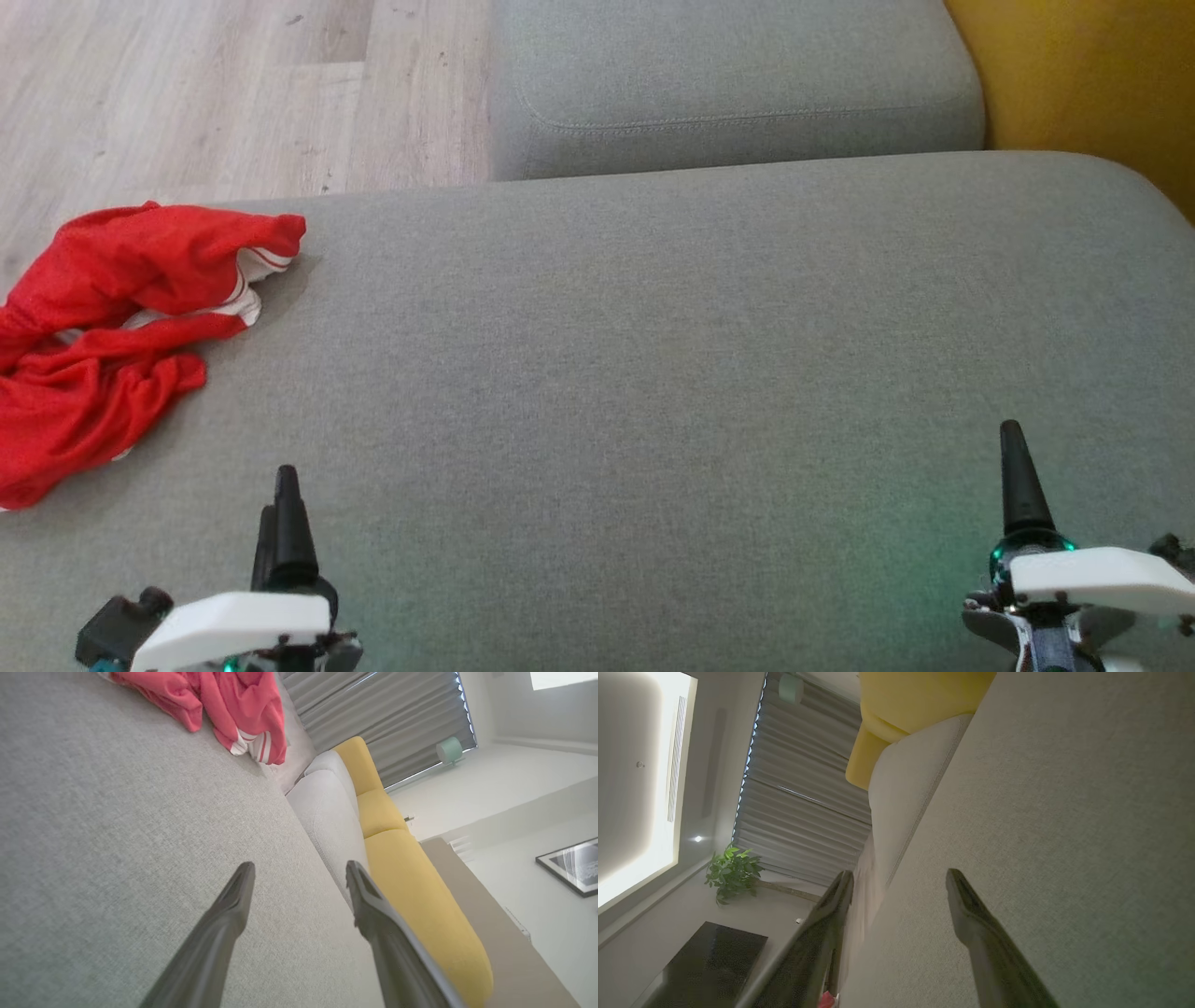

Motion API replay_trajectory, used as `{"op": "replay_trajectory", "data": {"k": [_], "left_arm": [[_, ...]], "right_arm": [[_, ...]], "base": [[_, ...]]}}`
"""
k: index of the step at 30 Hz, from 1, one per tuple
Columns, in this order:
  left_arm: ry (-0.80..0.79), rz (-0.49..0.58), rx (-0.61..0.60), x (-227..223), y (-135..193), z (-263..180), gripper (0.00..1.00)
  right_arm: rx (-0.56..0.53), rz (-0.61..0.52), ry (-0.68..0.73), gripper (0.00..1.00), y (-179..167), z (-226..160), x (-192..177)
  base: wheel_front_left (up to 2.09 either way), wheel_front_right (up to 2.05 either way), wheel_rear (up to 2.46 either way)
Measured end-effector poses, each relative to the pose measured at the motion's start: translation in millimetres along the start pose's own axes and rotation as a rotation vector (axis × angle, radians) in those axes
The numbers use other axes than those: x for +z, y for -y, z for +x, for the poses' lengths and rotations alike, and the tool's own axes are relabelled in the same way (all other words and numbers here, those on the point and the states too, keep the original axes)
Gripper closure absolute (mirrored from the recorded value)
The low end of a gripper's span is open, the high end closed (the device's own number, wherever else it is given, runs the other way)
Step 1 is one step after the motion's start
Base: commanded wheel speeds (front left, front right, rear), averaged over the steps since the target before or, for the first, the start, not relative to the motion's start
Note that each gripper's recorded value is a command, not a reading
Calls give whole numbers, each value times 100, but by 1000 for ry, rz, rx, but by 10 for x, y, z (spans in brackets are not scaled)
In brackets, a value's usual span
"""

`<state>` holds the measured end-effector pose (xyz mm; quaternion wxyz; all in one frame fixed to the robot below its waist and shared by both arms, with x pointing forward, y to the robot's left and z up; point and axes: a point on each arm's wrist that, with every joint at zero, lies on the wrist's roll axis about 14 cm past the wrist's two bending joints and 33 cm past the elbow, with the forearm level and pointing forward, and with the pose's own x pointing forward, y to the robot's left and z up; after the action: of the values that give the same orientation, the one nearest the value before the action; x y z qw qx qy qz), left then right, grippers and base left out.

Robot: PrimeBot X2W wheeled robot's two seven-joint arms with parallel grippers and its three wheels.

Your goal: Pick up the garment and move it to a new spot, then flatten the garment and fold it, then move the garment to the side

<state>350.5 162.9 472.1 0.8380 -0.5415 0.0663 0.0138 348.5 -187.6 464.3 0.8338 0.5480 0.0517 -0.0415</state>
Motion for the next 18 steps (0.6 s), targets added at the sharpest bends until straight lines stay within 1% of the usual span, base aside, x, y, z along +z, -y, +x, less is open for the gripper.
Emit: {"op": "replay_trajectory", "data": {"k": [11, 18], "left_arm": [[-28, 234, -28, -127, 59, -60, 0], [-24, 355, -47, -134, 97, -79, 0]], "right_arm": [[24, -187, -28, 0, -51, -50, -111], [46, -285, -33, 0, -101, -57, -159]], "base": [[0, 0, 0], [0, 0, 0]]}}
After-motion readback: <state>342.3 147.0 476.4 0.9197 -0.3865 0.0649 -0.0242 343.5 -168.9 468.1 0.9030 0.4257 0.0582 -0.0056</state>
